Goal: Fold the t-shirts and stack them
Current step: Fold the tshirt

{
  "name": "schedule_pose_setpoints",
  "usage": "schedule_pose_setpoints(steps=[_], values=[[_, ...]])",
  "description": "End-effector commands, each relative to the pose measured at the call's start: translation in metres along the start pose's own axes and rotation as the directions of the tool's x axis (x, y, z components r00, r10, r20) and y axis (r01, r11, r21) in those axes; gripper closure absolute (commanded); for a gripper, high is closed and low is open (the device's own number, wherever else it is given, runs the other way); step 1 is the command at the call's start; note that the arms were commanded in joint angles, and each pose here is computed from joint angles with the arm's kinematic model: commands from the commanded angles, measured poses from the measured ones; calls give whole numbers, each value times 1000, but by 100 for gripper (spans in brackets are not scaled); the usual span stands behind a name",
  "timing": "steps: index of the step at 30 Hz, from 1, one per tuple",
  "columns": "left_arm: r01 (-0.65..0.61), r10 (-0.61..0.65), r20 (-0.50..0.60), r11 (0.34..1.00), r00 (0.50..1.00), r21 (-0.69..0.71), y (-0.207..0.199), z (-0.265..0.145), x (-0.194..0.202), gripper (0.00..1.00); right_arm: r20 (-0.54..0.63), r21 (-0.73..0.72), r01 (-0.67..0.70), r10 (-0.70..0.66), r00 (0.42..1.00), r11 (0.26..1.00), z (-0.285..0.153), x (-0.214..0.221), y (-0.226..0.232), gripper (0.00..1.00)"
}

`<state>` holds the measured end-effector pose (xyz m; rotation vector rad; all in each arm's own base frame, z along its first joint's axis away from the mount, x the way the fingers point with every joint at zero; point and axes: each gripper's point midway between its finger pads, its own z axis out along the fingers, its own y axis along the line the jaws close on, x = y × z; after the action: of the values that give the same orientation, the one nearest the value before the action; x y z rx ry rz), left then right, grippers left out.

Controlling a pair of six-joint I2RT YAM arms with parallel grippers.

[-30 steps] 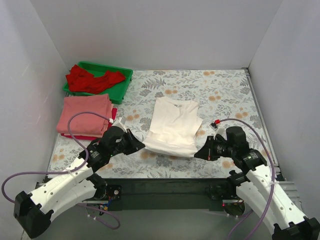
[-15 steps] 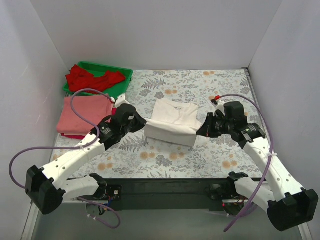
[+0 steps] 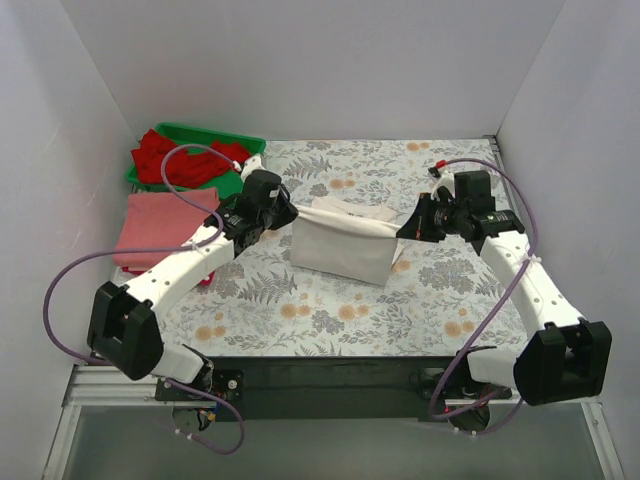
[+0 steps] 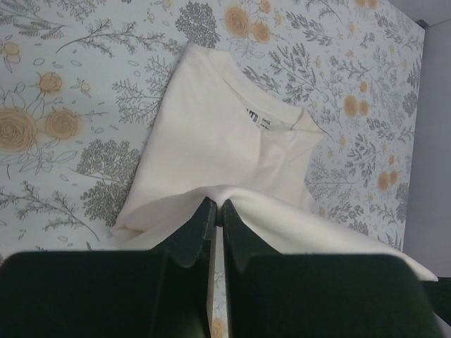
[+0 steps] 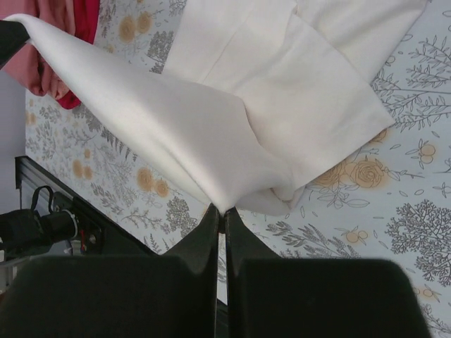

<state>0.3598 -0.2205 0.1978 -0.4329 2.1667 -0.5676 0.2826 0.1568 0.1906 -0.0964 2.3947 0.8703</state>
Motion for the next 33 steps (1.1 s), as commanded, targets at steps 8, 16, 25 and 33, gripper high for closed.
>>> schedule_pose_setpoints(steps=[8, 16, 25, 33], values=[[-18, 20, 69, 1000, 997, -23, -5, 52, -52, 100, 43, -63, -3, 6, 999, 998, 25, -63, -19, 99], [-26, 29, 31, 995, 999, -94, 13, 110, -54, 100, 34, -75, -31, 34, 999, 997, 62, -98, -46, 99], [-31, 25, -71, 996, 997, -89, 20, 174, -38, 98, 2, -36, -170, 170, 985, 985, 122, -108, -94, 99], [-56, 52, -117, 998, 992, -30, 11, 194, -28, 51, 26, 36, -210, 210, 977, 977, 132, -107, -121, 87]])
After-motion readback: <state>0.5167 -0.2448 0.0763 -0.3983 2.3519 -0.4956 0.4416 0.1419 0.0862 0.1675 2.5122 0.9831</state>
